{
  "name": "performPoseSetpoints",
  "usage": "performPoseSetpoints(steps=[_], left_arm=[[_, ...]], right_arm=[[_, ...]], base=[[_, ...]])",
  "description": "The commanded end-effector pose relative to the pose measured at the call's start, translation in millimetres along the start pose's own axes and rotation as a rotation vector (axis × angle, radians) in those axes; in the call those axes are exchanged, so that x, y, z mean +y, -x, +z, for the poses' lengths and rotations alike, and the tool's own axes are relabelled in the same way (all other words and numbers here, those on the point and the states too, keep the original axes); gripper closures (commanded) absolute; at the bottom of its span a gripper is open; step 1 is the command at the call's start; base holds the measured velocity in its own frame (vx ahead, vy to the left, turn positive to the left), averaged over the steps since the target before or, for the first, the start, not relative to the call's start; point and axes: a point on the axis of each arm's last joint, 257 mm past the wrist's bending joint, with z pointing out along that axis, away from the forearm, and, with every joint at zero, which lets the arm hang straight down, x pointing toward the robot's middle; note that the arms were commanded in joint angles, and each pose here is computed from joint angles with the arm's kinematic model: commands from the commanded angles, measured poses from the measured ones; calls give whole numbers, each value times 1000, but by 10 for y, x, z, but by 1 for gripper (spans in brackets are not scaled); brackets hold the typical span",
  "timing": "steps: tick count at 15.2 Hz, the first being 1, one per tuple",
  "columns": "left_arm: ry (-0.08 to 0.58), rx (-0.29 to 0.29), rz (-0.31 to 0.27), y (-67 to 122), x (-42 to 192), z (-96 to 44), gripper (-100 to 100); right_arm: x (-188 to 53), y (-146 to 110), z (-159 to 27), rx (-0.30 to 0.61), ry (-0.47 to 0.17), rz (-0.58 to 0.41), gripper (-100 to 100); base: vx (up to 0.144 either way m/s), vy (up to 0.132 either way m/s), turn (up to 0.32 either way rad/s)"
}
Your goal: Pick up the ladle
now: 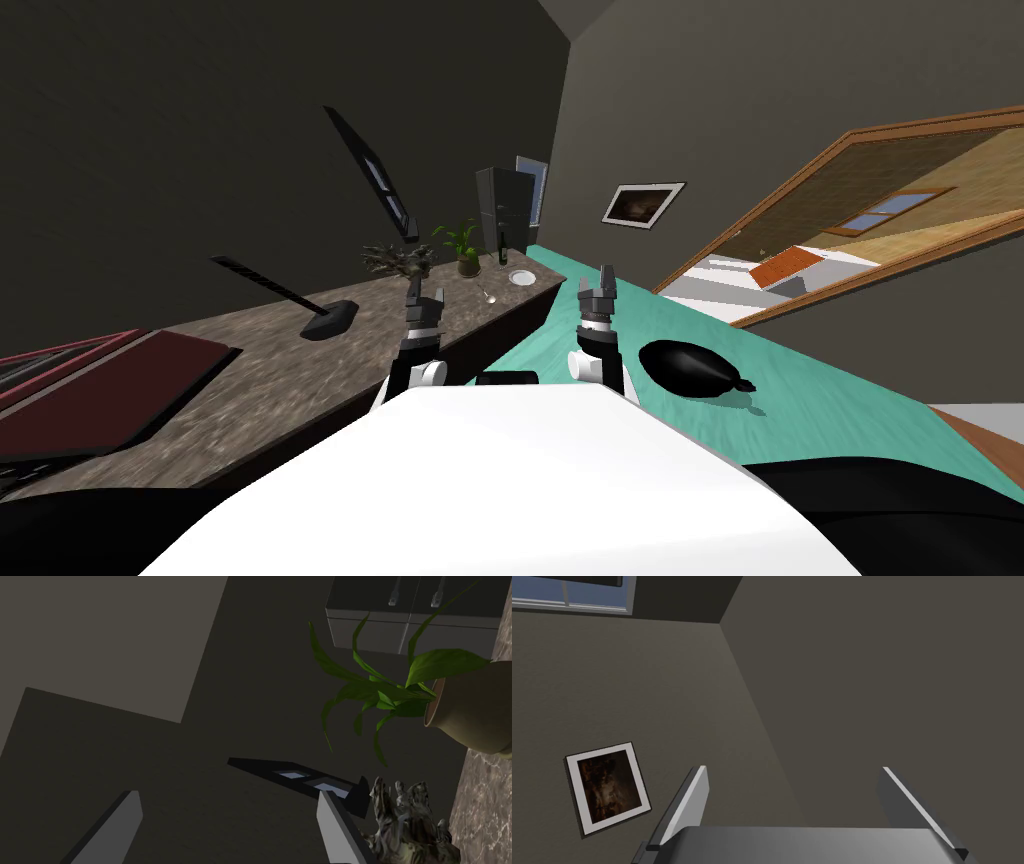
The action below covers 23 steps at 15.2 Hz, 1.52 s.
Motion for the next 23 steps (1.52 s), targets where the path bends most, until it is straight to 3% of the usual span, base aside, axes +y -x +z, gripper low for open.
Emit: performPoseSetpoints(steps=[1,5,9,10,11,12,13,14,15,16,17,20,23], left_arm=[[19,20,18,6,52,-12,-100],[89,63,70,69,251,-58,-100],[200,105,143,221,557,-143,-100],[200,105,143,221,557,-143,-100],[244,118,170,294,676,-181,-100],[244,118,170,294,676,-181,-100],[292,131,200,378,799,-226,-100],[292,132,200,378,799,-226,-100],[343,145,232,473,926,-277,-100],[343,145,232,473,926,-277,-100],[396,156,262,580,1053,-334,-100],[452,170,298,698,1180,-397,-100],[558,185,359,956,1402,-532,-100]], right_arm=[[0,0,0,0,0,0,0],[0,0,0,0,0,0,0],[0,0,0,0,0,0,0],[0,0,0,0,0,0,0],[0,0,0,0,0,0,0],[0,0,0,0,0,0,0],[0,0,0,0,0,0,0],[0,0,0,0,0,0,0],[0,0,0,0,0,0,0],[0,0,0,0,0,0,0],[0,0,0,0,0,0,0],[0,0,0,0,0,0,0],[0,0,0,0,0,0,0]], base=[[5,-9,-22],[28,-38,-66],[42,-59,-79],[49,-48,-66],[50,-51,-79],[47,-52,-64],[49,-59,-87],[41,-51,-77],[41,-60,-98],[44,-58,-76],[51,-62,-108],[61,-69,-90],[62,-66,-103]])
